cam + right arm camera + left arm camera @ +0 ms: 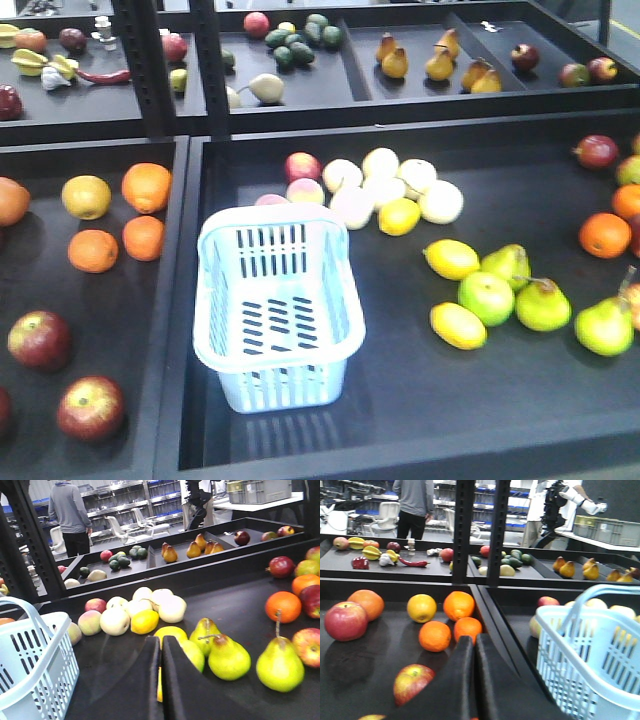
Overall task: Pick three apples into basket with both arms
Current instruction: 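Turn and drive the base up to the table holding the light-blue basket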
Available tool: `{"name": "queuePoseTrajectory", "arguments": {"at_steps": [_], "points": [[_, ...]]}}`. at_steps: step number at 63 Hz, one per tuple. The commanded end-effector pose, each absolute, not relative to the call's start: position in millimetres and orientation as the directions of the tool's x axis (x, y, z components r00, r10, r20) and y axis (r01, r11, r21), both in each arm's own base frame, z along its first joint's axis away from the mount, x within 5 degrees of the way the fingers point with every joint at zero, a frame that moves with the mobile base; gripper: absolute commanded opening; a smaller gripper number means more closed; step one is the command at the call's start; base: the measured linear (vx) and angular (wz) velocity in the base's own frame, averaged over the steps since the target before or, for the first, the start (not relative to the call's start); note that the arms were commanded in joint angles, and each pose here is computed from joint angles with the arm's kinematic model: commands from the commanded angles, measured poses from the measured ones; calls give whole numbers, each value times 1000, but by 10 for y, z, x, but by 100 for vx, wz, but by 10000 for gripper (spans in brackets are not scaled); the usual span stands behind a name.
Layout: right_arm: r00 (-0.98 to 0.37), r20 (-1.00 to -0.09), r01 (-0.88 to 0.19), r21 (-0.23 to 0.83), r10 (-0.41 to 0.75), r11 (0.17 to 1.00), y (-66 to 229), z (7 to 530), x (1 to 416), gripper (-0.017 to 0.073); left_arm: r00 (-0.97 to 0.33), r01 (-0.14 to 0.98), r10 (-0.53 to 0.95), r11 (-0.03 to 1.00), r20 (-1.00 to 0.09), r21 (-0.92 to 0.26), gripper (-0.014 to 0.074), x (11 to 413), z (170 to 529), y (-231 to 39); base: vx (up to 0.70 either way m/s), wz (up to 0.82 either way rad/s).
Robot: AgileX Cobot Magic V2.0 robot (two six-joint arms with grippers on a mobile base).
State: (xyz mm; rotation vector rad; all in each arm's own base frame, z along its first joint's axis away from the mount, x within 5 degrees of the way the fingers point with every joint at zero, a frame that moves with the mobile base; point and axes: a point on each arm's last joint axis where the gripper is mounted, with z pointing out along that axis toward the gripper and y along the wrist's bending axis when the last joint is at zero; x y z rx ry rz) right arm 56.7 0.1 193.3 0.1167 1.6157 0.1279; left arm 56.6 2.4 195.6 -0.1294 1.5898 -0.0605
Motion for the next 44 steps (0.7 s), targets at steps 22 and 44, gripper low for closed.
{"name": "queuePoseTrajectory", "arguments": {"at_steps": [22,44], "points": [[17,-990,-16,143,143,990,5,1960,564,-4,92,-25,-129,991,-987,-131,-6,541,2116,20,9,19],[17,-990,-16,143,143,990,5,1960,564,-4,92,-25,-129,991,-987,-131,-6,541,2116,20,4,10]]}}
